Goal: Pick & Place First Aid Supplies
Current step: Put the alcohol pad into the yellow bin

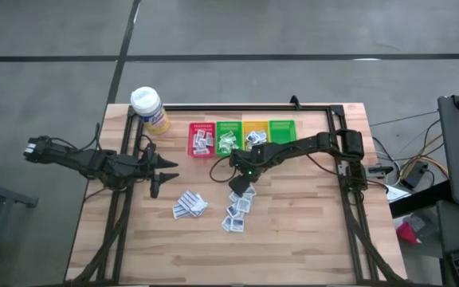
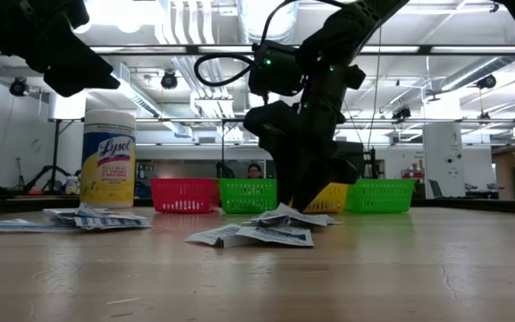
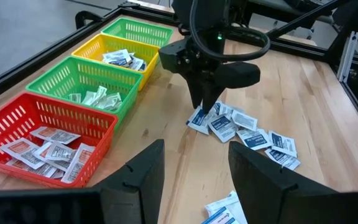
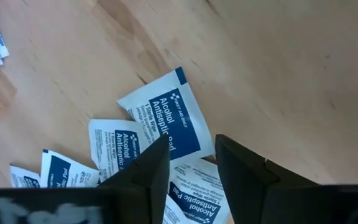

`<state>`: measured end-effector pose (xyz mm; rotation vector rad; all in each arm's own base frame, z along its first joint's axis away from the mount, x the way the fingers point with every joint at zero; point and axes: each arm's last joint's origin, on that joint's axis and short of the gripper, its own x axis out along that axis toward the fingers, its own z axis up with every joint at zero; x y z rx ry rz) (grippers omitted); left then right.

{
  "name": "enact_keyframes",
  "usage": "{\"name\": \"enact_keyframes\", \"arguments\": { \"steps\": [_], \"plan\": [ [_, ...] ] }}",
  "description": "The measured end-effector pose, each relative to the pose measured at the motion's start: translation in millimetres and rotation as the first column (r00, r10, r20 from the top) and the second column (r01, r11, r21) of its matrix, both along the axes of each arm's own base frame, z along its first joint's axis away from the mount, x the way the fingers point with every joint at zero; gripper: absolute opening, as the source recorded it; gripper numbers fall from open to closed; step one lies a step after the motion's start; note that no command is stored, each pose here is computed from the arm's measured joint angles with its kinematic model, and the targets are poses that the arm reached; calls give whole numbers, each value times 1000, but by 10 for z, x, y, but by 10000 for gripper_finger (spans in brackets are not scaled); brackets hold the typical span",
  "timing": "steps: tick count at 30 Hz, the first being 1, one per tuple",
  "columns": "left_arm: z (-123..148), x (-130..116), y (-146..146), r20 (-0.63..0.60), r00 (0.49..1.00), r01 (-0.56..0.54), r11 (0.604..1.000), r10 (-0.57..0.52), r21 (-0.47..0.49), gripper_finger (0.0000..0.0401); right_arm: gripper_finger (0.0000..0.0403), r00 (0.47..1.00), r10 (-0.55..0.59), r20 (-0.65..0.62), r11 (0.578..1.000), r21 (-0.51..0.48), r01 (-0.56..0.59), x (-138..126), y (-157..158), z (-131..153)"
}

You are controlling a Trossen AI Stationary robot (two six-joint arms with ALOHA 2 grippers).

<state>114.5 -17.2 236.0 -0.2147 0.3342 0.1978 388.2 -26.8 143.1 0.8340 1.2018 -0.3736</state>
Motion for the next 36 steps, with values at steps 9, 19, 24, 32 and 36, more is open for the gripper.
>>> {"name": "enact_keyframes", "arguments": {
  "steps": [9, 19, 24, 32, 36],
  "plan": [
    [0, 0, 1, -1, 1000, -1, 1000, 1, 7, 172, 85, 1000, 7, -1, 1000, 10, -7, -5, 4, -5],
    [0, 0, 1, -1, 1000, -1, 1000, 1, 8, 172, 46, 999, 7, 37, 1000, 4, -7, 26, 1, 0],
    [0, 0, 1, -1, 1000, -1, 1000, 1, 8, 172, 27, 999, 8, 38, 1000, -18, -7, 23, -4, -9],
    [0, 0, 1, -1, 1000, 0, 1000, 0, 8, 172, 8, 999, 37, 40, 999, -34, -35, 20, -6, -12],
    [0, 0, 1, -1, 1000, 0, 1000, 0, 9, 172, 8, 998, 45, 40, 998, -38, -43, 18, -13, -13]
  ]
}}
